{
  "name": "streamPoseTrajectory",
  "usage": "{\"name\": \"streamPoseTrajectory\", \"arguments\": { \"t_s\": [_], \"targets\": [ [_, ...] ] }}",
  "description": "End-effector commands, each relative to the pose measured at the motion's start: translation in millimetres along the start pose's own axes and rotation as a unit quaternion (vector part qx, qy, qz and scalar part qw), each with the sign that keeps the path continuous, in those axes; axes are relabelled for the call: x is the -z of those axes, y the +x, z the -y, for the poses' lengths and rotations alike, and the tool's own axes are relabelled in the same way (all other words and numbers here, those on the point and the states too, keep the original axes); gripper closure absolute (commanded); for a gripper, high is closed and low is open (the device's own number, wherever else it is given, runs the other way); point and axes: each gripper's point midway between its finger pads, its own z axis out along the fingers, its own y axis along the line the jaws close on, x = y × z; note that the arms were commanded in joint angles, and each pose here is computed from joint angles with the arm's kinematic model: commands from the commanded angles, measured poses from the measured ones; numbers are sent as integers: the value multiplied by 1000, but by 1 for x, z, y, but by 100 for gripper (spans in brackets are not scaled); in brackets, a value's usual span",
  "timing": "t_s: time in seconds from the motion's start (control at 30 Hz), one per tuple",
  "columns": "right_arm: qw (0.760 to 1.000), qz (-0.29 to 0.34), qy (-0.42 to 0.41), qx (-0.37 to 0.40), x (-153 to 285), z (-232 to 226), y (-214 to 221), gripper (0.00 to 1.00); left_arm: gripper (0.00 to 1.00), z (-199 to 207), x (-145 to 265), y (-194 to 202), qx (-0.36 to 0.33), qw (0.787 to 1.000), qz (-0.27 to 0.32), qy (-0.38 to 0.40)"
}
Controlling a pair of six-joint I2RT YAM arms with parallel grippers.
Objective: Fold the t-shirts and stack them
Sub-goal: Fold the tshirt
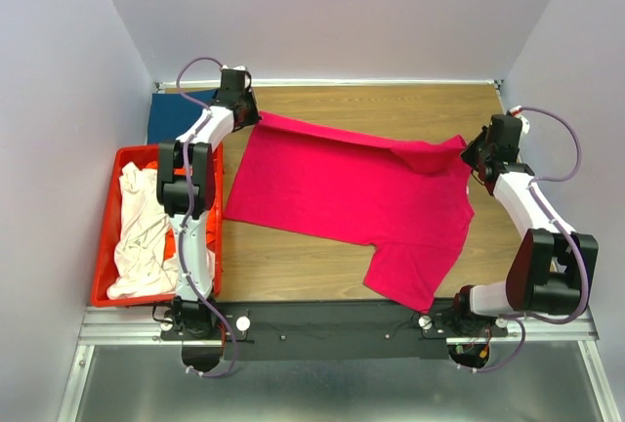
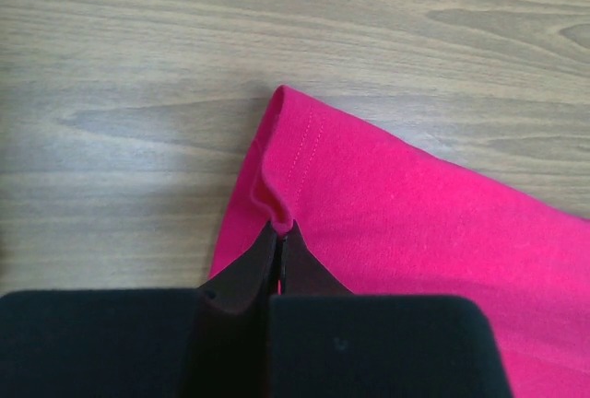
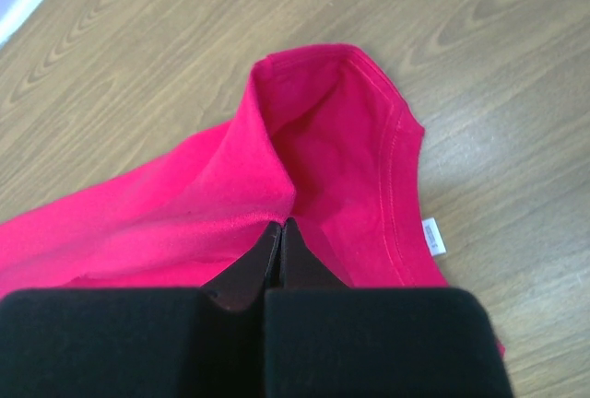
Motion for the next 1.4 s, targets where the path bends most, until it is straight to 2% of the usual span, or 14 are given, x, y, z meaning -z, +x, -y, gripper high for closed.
{"name": "streamPoseTrajectory", "arguments": {
  "t_s": [0.0, 0.2, 0.33, 0.47, 0.6, 0.8, 1.0, 1.37],
  "targets": [
    [1000, 1, 28, -14, 6, 13, 3, 99, 100, -12, 23, -12, -2, 999, 13, -30],
    [999, 8, 33, -13, 8, 14, -1, 99, 100, -11, 37, -31, -7, 998, 42, -40],
    [999, 2, 35, -15, 5, 15, 2, 99, 100, -6, 32, -50, -21, 997, 56, -38],
    [999, -1, 29, -15, 2, 11, 1, 99, 100, 6, 30, -79, -27, 995, 92, -18],
    [1000, -6, 20, -15, -5, 3, -5, 99, 100, 16, 22, -88, -30, 994, 108, 7],
    [1000, -14, 7, -20, -9, -4, -5, 99, 100, 15, 12, -77, -28, 995, 94, 15],
    [1000, -1, 27, -13, -3, 7, -5, 99, 100, 3, 9, -56, -28, 997, 71, -7],
    [999, 7, 34, -13, 7, 14, -1, 99, 100, -17, 23, -23, -17, 998, 28, -46]
  ]
}}
